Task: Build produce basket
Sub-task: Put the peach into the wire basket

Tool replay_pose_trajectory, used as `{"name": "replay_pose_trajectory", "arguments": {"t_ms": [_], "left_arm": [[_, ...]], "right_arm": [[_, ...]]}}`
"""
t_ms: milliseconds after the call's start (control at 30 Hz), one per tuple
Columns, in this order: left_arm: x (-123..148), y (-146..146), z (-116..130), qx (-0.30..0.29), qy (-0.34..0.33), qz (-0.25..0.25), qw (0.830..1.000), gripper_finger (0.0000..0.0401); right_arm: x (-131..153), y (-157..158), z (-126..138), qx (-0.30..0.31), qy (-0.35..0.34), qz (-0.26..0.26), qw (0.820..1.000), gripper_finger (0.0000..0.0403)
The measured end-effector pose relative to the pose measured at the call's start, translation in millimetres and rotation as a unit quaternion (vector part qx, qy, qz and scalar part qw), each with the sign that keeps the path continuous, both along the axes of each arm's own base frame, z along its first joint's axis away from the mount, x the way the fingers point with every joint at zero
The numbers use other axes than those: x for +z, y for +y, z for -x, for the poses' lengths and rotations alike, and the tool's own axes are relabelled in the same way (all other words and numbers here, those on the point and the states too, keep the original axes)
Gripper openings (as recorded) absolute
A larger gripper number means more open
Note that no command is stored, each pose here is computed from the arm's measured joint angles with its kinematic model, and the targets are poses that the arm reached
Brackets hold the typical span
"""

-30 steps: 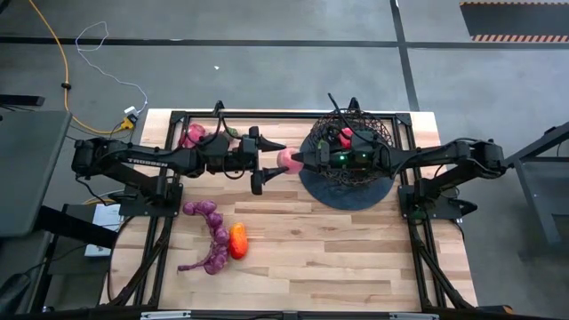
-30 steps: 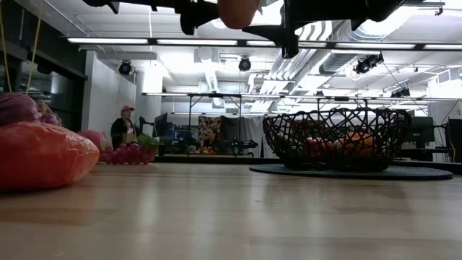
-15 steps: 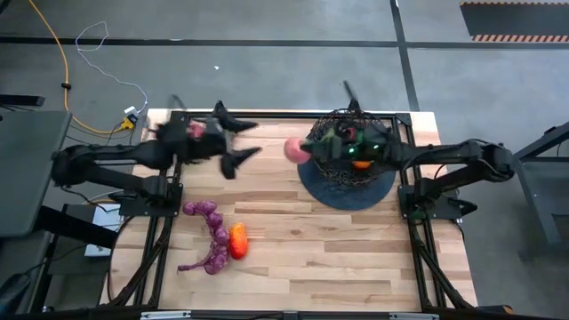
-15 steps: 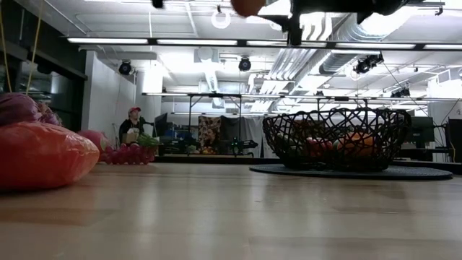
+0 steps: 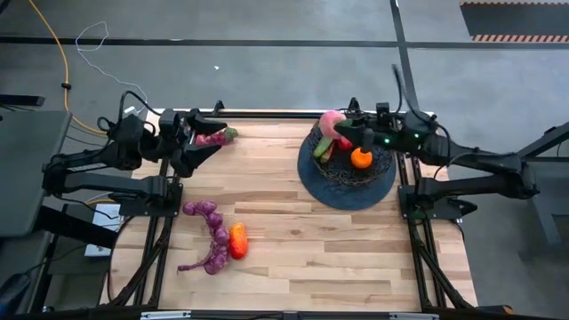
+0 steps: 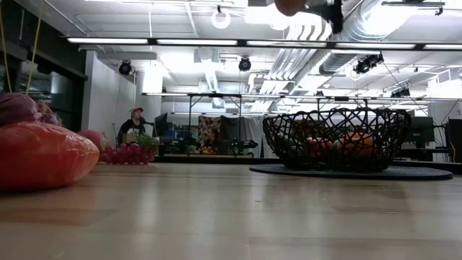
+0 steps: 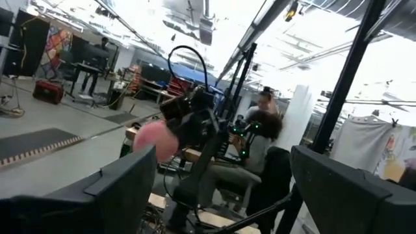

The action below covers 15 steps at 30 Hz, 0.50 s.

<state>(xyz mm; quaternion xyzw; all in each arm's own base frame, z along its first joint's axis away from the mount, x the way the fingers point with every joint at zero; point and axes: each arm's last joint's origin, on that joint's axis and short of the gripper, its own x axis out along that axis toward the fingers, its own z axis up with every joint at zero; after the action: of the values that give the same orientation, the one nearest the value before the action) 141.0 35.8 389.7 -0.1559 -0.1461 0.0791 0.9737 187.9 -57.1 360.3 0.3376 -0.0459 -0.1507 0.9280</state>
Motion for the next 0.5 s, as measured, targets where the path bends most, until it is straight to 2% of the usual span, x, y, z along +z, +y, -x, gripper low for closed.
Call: {"name": "replay_pose_trajectory", "arguments": {"t_ms": [100, 167, 333, 500], "left_arm": [[-2, 1, -3, 0.004, 0.006, 0.004, 1.0, 0.0339], [-3, 2, -7, 0.004, 0.012, 0.005, 1.0, 0.0339], [-7, 4, -14, 0.006, 0.027, 0.008, 1.0, 0.0339], [-10, 6, -20, 0.008, 0.037, 0.011, 0.999, 0.0339]], "right_arm": [[5, -3, 4, -0.02, 0.12, 0.005, 0.993, 0.0276], [10, -5, 4, -0.034, 0.203, 0.016, 0.979, 0.0276], [12, -15, 0, -0.055, 0.383, 0.043, 0.921, 0.0276], [-13, -28, -16, -0.02, 0.487, 0.038, 0.872, 0.0276]]}}
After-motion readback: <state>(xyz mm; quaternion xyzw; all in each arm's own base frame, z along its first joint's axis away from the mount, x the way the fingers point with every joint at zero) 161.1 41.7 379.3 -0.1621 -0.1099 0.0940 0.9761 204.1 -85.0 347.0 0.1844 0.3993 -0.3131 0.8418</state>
